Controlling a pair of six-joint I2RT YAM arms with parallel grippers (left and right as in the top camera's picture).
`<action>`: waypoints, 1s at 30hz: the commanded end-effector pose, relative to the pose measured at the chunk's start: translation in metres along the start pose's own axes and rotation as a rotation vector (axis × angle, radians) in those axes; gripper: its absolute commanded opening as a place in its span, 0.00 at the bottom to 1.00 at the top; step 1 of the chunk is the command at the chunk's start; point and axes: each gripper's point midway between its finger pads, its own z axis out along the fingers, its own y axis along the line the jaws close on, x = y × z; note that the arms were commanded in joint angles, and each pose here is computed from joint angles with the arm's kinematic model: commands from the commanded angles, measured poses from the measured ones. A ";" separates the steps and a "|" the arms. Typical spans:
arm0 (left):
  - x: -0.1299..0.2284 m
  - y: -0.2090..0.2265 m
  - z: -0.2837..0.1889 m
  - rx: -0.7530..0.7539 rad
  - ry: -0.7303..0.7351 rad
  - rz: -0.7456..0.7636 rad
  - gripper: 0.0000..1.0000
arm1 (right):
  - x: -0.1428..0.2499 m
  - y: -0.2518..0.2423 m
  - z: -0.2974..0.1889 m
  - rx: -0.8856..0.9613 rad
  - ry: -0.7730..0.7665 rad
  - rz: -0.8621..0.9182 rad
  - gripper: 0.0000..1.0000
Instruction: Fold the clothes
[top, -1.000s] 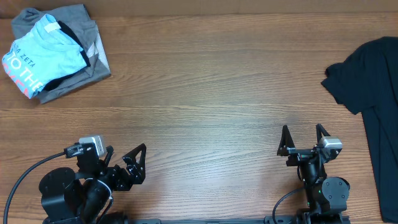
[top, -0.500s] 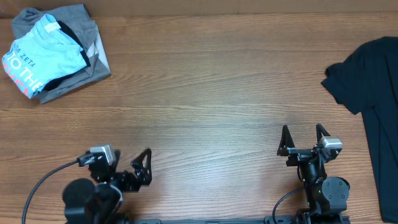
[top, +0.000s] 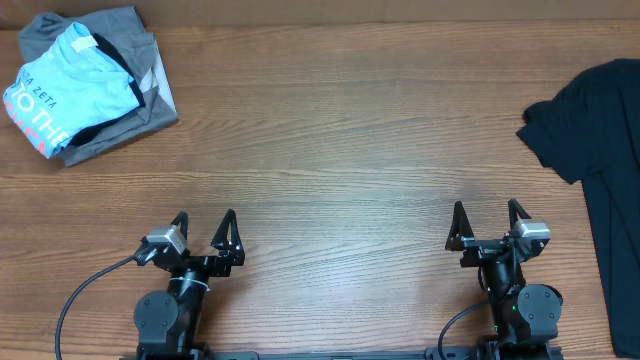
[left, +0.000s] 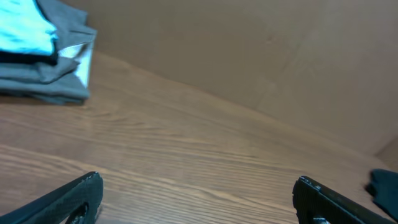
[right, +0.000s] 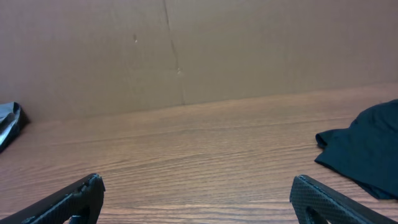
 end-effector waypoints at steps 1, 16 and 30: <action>-0.003 0.019 0.001 -0.096 -0.055 -0.004 1.00 | 0.001 -0.001 0.000 0.000 -0.007 -0.004 1.00; -0.003 0.021 0.000 -0.114 -0.044 0.206 1.00 | 0.001 -0.001 0.000 0.000 -0.007 -0.004 1.00; -0.005 0.025 0.000 -0.145 -0.034 0.493 1.00 | 0.001 -0.001 0.000 0.000 -0.007 -0.004 1.00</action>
